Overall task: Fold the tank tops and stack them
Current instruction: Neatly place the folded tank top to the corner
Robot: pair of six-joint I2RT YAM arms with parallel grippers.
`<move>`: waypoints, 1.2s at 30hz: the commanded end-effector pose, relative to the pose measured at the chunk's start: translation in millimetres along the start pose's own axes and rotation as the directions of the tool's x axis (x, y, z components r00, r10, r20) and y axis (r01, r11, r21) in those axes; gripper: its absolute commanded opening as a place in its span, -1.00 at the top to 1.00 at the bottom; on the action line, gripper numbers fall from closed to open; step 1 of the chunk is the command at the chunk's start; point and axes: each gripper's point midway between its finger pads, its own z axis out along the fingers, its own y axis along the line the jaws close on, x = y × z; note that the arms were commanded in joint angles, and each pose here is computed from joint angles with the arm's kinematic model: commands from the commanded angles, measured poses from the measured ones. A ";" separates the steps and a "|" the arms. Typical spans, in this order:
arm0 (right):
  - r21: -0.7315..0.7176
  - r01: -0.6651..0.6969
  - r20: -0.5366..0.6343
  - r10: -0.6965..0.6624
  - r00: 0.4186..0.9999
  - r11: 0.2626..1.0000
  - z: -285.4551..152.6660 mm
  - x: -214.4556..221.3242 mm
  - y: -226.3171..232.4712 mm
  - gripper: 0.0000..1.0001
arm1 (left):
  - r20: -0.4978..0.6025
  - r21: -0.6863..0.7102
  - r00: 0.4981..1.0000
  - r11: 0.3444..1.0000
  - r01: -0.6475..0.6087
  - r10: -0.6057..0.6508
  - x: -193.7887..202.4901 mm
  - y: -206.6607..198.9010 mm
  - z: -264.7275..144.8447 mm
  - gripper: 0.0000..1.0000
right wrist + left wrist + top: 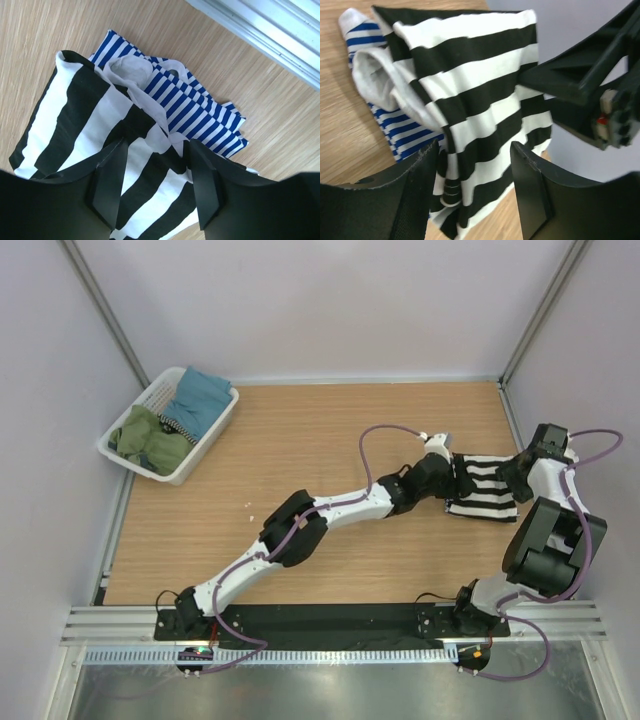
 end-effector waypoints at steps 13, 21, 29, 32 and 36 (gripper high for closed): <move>0.063 -0.052 0.269 0.033 0.963 0.997 -67.9 -78.2 -3.5 -0.48 | 0.140 -0.066 0.984 0.993 -0.099 0.108 -94.0 -9.8 -43.3 -0.72; -0.463 0.073 0.150 -0.004 0.989 0.883 -101.4 -46.4 84.2 0.26 | 0.186 -0.057 0.978 0.995 -0.083 0.092 -125.6 -15.4 -85.8 -0.70; -0.789 -0.052 -0.054 0.016 0.998 0.612 -97.3 1.3 136.0 0.73 | 0.184 -0.103 0.978 0.991 -0.084 0.102 -136.4 4.6 -130.1 -0.66; -0.842 -0.032 -0.016 0.034 0.999 0.539 -91.7 0.0 144.2 0.86 | 0.170 -0.125 0.980 0.989 -0.083 0.104 -130.2 16.9 -135.2 -0.66; -0.853 -0.098 -0.077 0.061 0.995 0.513 -62.8 18.9 137.3 0.92 | 0.164 -0.129 0.981 0.988 -0.083 0.103 -126.2 23.3 -142.9 -0.65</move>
